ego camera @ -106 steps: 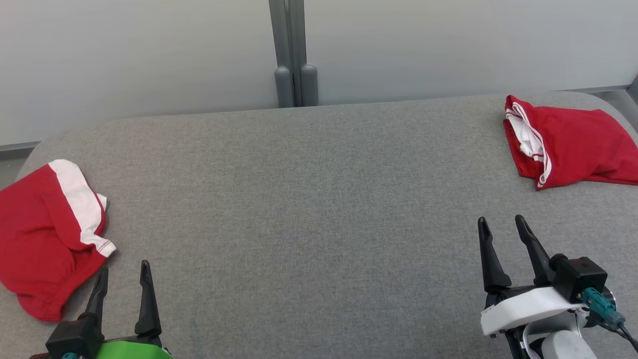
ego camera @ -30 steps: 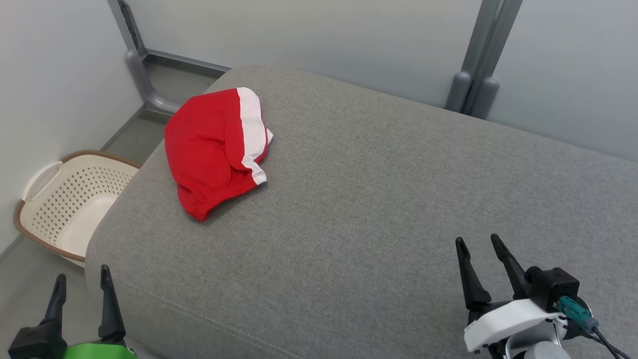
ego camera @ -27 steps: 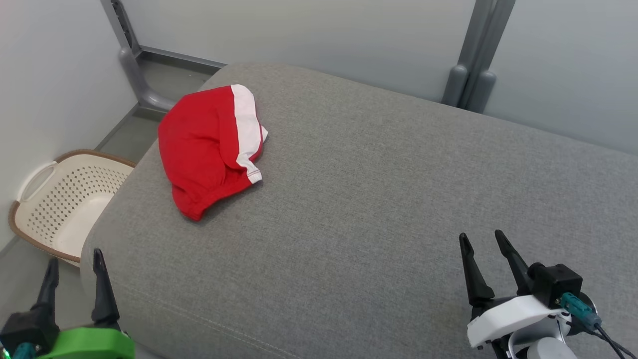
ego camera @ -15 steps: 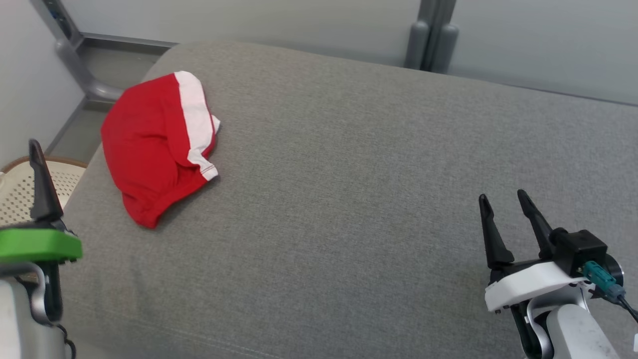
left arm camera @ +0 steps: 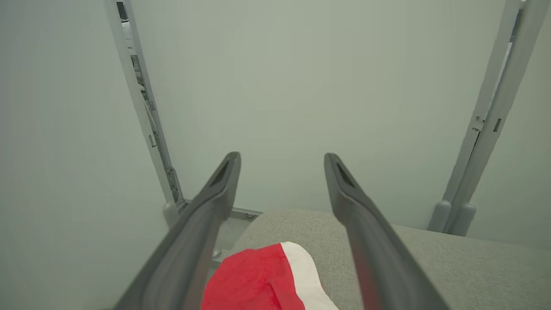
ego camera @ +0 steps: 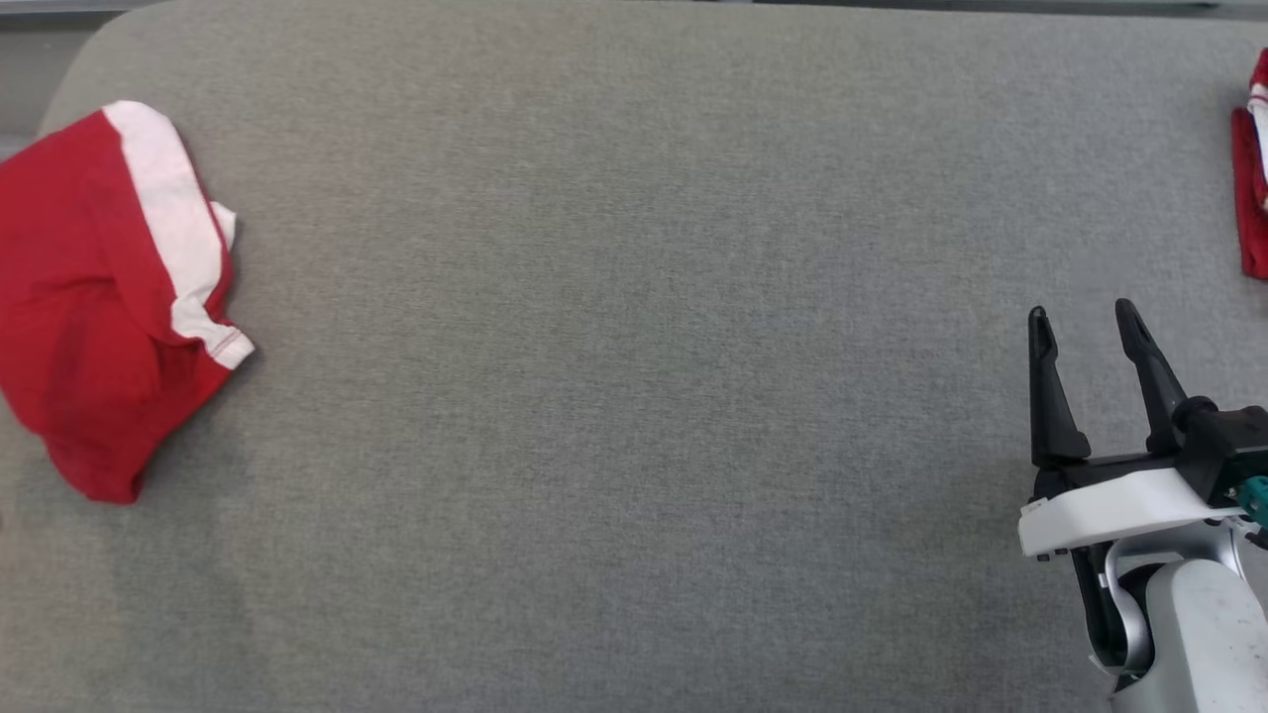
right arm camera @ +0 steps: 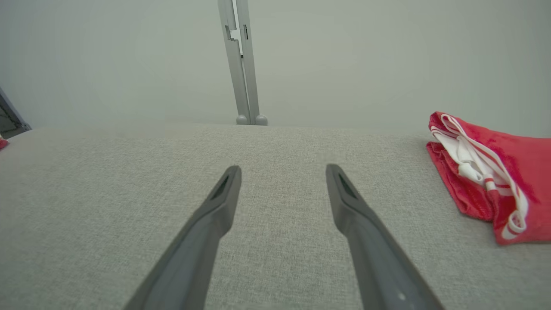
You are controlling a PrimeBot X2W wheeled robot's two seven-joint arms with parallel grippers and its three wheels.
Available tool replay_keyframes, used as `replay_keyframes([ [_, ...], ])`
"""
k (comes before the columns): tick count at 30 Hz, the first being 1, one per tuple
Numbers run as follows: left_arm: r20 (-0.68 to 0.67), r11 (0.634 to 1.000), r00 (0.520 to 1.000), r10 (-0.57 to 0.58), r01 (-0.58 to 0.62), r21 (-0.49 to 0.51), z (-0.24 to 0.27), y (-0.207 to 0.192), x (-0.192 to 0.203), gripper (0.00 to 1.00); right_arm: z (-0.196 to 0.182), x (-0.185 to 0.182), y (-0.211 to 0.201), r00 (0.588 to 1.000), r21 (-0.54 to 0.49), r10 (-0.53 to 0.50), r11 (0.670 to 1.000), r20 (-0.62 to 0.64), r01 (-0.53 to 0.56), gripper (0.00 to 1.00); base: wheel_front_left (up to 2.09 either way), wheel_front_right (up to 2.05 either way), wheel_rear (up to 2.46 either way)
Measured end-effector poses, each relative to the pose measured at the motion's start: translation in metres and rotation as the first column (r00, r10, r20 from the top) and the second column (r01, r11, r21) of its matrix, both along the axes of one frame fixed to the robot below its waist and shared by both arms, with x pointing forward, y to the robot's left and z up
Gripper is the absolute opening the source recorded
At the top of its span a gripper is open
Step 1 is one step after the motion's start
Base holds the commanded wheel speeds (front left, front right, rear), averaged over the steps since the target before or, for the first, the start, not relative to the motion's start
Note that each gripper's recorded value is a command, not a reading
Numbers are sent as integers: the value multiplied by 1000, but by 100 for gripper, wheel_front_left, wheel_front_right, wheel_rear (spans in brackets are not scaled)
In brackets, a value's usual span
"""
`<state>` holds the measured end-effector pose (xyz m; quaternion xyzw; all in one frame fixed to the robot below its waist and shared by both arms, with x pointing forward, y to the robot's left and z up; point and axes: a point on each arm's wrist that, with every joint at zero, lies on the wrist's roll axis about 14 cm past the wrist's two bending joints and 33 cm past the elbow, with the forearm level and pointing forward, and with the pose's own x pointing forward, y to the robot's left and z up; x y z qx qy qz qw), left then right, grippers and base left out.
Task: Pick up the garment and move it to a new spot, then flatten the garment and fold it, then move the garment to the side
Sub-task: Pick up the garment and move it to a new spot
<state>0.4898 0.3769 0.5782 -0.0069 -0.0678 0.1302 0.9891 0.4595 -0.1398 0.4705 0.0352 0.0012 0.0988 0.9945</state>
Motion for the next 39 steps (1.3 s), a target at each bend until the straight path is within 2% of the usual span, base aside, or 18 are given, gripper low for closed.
replay_keyframes([
  [5,-173,997,985,-16,2,-81,-56,-2,24,100,-12,-3,-18,998,-18,-48,999,-35,48,100,0,0,0],
  [9,-326,985,944,-52,-4,-170,-103,-11,33,100,-19,-5,-30,996,-30,-79,997,-52,77,100,0,0,0],
  [14,-481,960,872,-91,-51,-275,-155,-19,27,100,-25,-4,-36,993,-40,-96,995,-68,94,100,0,0,0],
  [18,-591,933,797,-125,-107,-343,-192,-25,14,100,-29,-2,-35,992,-41,-98,995,-74,95,100,0,0,0],
  [23,-657,898,737,-157,-170,-405,-218,-30,2,100,-33,-3,-40,990,-48,-110,993,-84,107,100,0,0,0],
  [28,-678,857,711,-185,-221,-466,-229,-34,-5,100,-34,-2,-42,989,-55,-117,992,-87,112,100,0,0,0],
  [32,-684,846,702,-197,-231,-480,-234,-36,-6,100,-35,-1,-42,989,-59,-115,992,-91,110,100,0,0,0],
  [33,-686,845,699,-200,-232,-482,-235,-37,-6,97,-36,0,-42,989,-60,-115,992,-92,110,100,0,0,0],
  [34,-687,842,698,-202,-234,-486,-236,-38,-6,44,-36,0,-41,989,-62,-114,992,-93,109,100,0,0,0],
  [35,-684,841,702,-200,-235,-487,-237,-37,-6,0,-37,0,-41,989,-64,-114,992,-93,108,100,0,0,0],
  [39,-671,845,718,-185,-233,-482,-234,-34,-5,0,-36,1,-41,989,-65,-113,992,-94,107,100,0,0,0],
])
